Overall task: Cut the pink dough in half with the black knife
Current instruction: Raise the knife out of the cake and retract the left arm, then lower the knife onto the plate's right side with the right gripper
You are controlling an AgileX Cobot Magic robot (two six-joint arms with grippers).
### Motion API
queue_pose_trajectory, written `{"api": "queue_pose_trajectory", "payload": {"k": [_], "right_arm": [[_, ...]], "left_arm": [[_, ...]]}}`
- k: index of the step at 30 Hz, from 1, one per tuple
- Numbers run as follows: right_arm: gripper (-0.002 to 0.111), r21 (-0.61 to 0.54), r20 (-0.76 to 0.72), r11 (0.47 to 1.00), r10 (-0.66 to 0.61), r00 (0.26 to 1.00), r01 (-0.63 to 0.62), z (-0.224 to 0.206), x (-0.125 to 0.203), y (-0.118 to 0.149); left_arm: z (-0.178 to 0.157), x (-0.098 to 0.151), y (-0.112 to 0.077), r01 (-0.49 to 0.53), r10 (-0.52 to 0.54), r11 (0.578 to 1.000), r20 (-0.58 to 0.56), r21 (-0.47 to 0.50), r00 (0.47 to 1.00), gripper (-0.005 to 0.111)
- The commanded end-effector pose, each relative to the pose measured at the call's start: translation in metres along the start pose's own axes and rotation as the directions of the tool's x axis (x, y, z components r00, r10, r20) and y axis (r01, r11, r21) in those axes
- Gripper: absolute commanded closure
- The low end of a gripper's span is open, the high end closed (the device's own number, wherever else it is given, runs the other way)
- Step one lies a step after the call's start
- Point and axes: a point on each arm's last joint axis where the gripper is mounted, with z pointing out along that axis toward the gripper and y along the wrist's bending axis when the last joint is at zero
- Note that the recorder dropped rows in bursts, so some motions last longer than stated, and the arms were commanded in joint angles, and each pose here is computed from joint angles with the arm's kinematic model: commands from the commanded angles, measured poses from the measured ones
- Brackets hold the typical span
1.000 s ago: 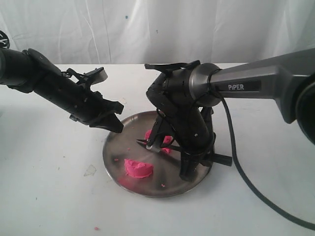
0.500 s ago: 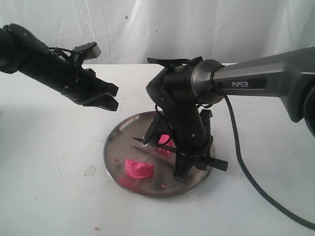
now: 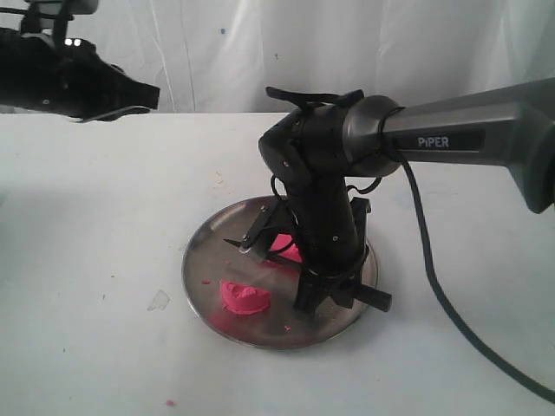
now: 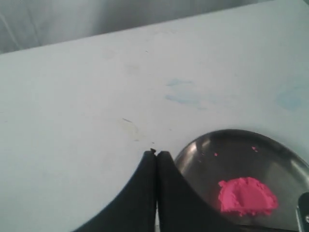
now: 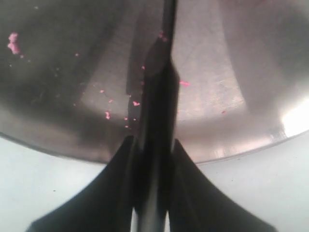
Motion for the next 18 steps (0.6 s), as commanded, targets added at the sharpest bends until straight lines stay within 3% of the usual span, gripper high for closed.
{"api": "queue_pose_trajectory", "payload": {"k": [1, 10, 18], "right_arm": [[0.108, -0.005, 0.001, 1.0, 0.001, 1.0, -0.001, -0.003, 0.003, -0.002], [0.108, -0.031, 0.044, 0.999, 0.026, 0.999, -0.025, -0.015, 0.006, 0.0], [0.108, -0.089, 0.158, 0.994, 0.078, 0.984, -0.064, -0.052, 0.02, 0.004]], "left_arm": [[-0.034, 0.017, 0.0, 0.046, -0.037, 0.995, 0.101, -0.086, 0.994, 0.107], [-0.111, 0.057, -0.017, 0.042, -0.018, 0.994, 0.227, -0.099, 0.974, 0.107], [-0.159, 0.12, -0.033, 0.049, -0.035, 0.998, 0.292, -0.042, 0.956, 0.107]]}}
